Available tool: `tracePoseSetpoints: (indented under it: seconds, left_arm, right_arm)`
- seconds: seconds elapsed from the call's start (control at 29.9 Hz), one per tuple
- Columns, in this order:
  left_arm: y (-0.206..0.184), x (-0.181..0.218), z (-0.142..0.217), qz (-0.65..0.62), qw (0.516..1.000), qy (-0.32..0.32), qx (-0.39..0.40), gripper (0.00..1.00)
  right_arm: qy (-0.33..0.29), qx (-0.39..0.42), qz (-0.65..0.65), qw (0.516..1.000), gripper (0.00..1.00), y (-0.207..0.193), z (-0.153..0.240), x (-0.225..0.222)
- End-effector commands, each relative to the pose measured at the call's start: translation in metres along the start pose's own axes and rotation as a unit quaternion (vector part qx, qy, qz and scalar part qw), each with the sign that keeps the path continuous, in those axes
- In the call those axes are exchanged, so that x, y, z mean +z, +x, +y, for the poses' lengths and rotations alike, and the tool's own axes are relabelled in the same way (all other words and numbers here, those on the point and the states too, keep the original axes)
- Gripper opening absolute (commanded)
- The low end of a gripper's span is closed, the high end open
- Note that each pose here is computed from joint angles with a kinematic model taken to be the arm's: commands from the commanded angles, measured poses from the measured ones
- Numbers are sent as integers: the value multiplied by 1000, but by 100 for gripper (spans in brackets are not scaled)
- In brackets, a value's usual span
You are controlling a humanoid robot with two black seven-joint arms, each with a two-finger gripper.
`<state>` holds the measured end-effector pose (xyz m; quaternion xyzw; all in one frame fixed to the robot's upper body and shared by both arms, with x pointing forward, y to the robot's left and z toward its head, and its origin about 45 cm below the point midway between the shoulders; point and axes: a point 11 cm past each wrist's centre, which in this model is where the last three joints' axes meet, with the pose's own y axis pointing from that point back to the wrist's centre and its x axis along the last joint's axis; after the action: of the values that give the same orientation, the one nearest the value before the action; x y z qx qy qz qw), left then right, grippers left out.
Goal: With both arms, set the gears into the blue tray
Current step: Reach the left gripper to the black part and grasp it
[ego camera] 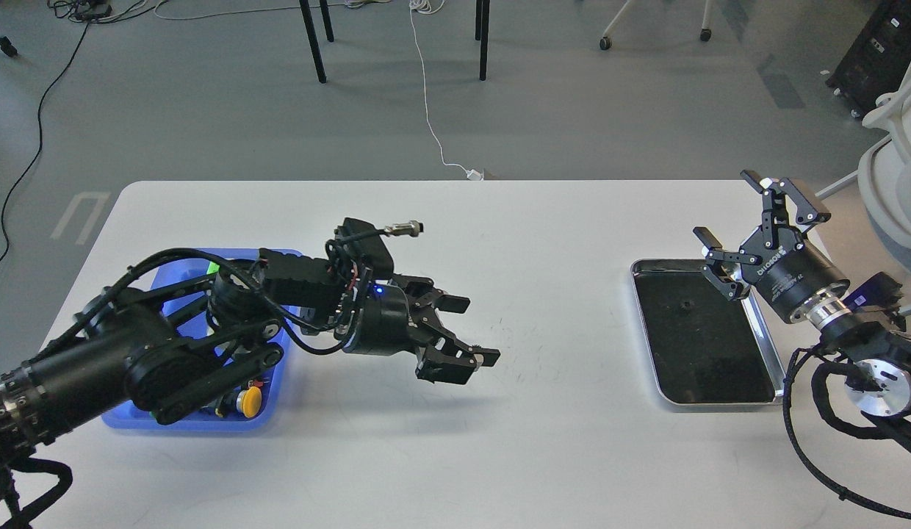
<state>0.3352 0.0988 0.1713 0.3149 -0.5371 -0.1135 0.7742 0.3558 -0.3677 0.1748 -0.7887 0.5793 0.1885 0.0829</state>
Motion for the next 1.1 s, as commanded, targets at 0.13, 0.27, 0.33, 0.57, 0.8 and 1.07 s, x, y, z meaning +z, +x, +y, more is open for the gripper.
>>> tracePoseSetpoints:
  seconds: [0.13, 0.27, 0.33, 0.57, 0.8, 1.07]
  left_arm:
    - [-10, -16, -38, -49, 998, 22, -31, 95]
    - [-16, -19, -43, -48, 998, 27, -44, 89]
    - [-20, -21, -45, -46, 997, 30, -51, 82]
    - [-31, -27, -44, -35, 997, 39, -59, 68]
    - [-33, -30, -43, -32, 997, 44, -61, 37]
    - [-38, -29, -44, -28, 997, 42, -62, 20]
  right_arm:
    - [-1, 1, 1, 1000, 97, 1, 1, 0]
    - [-3, 4, 6, 1000, 97, 4, 4, -2]
    - [-4, 4, 5, 1000, 97, 4, 4, -1]
    - [-6, 5, 6, 1000, 97, 5, 5, 0]
    - [-7, 5, 5, 1000, 97, 5, 5, 2]
    - [-6, 5, 6, 1000, 97, 5, 5, 1]
